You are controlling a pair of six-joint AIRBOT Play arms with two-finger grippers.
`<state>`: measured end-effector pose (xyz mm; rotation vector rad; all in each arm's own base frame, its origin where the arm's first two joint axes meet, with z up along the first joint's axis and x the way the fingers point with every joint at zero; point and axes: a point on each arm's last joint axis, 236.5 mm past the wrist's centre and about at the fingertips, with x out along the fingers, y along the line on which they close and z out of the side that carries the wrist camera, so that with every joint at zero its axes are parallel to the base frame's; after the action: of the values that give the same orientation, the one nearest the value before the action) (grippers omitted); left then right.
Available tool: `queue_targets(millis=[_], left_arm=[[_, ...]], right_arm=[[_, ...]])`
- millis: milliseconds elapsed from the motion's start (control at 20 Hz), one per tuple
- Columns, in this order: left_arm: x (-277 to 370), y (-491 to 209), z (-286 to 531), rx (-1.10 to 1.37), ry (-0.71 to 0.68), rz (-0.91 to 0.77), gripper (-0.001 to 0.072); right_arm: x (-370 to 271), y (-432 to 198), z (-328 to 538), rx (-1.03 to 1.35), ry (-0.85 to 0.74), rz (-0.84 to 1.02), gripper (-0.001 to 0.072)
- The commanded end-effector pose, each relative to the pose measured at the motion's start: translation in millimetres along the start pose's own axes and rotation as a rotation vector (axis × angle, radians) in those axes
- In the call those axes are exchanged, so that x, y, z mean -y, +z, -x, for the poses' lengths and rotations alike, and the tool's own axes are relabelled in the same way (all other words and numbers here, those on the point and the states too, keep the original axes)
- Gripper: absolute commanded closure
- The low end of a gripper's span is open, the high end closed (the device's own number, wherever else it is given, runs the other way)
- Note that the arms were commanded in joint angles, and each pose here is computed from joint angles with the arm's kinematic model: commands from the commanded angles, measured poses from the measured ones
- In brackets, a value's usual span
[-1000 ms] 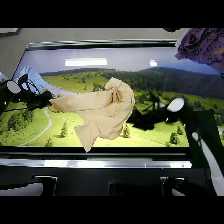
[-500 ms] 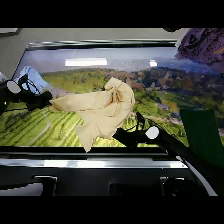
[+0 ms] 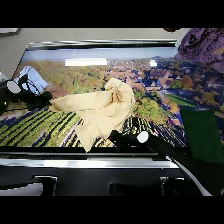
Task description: Fold the clothes and pants, and hang the long-sleeved shirts on hangers.
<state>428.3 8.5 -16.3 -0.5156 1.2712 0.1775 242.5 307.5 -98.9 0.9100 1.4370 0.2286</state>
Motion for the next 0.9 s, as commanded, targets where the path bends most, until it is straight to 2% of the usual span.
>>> queue_targets(millis=[0, 200, 250, 300, 400, 650, 850], left_arm=[[0, 1, 0, 0.002, 0.0, 0.0, 0.0695], [-1, 1, 0, 0.003, 0.001, 0.0, 0.0695], [-1, 1, 0, 0.004, 0.004, -0.002, 0.0695], [-2, 1, 0, 0.004, 0.006, -0.003, 0.0694], [-2, 1, 0, 0.004, 0.007, -0.003, 0.0695], [-2, 1, 0, 0.002, 0.007, -0.004, 0.0695], [-1, 27, 39, 0.107, -0.02, 0.002, 0.0695]], right_arm=[[-3, 22, -3, 0.103, 0.016, -0.011, 0.0241], [-4, 26, -3, 0.121, 0.019, -0.016, 0.0259], [-4, 26, -3, 0.121, 0.019, -0.021, 0.0295], [-4, 26, -3, 0.118, 0.019, -0.022, 0.038], [-3, 22, -3, 0.102, 0.014, -0.005, 0.0681], [-15, 25, 8, 0.115, 0.046, 0.024, 0.0684], [-70, 95, 100, 0.283, 0.181, 0.137, 0.0685]])
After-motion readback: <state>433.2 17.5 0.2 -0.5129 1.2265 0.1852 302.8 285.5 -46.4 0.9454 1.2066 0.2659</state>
